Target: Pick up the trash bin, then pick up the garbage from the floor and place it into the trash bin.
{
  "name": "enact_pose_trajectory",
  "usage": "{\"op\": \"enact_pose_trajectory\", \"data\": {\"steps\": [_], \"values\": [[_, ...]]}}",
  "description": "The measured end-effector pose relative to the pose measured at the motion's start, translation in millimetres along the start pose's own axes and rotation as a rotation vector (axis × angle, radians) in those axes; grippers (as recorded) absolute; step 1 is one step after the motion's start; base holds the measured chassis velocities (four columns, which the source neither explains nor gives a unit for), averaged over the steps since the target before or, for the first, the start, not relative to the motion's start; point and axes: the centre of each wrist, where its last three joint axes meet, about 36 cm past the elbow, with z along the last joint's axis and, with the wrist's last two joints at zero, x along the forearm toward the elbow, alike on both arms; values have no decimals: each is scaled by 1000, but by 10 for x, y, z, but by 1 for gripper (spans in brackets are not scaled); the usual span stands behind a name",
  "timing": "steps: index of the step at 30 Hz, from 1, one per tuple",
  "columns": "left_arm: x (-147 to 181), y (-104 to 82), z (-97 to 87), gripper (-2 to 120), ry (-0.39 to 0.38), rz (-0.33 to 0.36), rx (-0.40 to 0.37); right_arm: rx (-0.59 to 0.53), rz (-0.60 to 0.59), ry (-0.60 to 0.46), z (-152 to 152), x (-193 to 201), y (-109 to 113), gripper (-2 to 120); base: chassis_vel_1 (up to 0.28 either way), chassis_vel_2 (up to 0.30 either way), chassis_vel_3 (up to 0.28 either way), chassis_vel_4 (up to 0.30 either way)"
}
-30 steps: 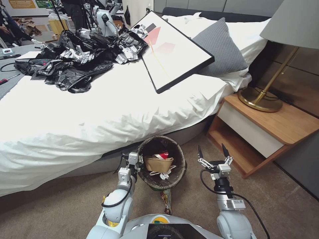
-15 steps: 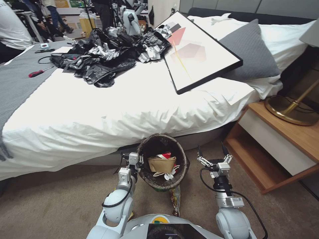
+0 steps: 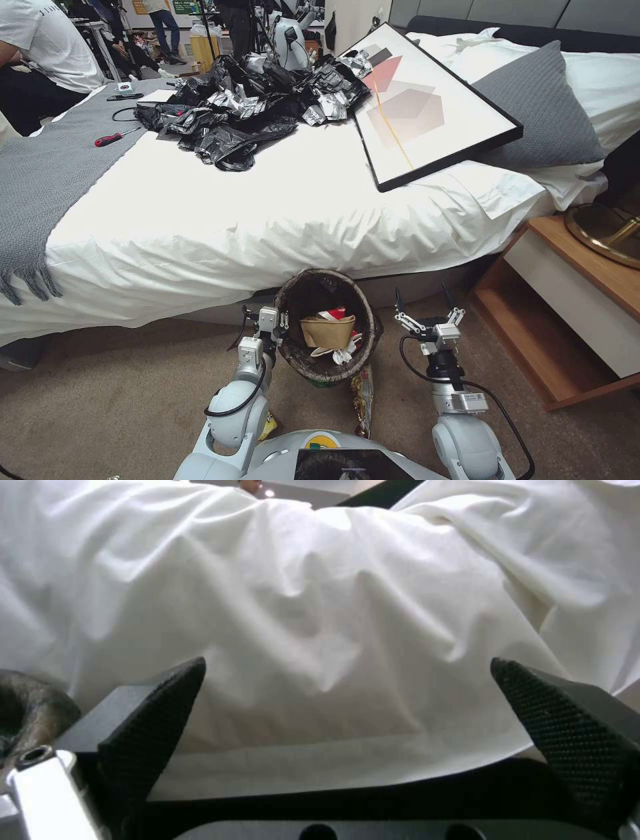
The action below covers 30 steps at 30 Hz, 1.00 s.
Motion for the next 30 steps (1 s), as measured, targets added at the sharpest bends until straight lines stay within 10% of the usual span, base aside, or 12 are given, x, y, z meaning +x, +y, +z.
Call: {"op": "enact_pose_trajectory", "data": {"steps": [30], "values": [[-2,13,-2,0,-3,-12,-5,9,-9,-18,54,-32,1,100,105,-98,-96,111]]}}
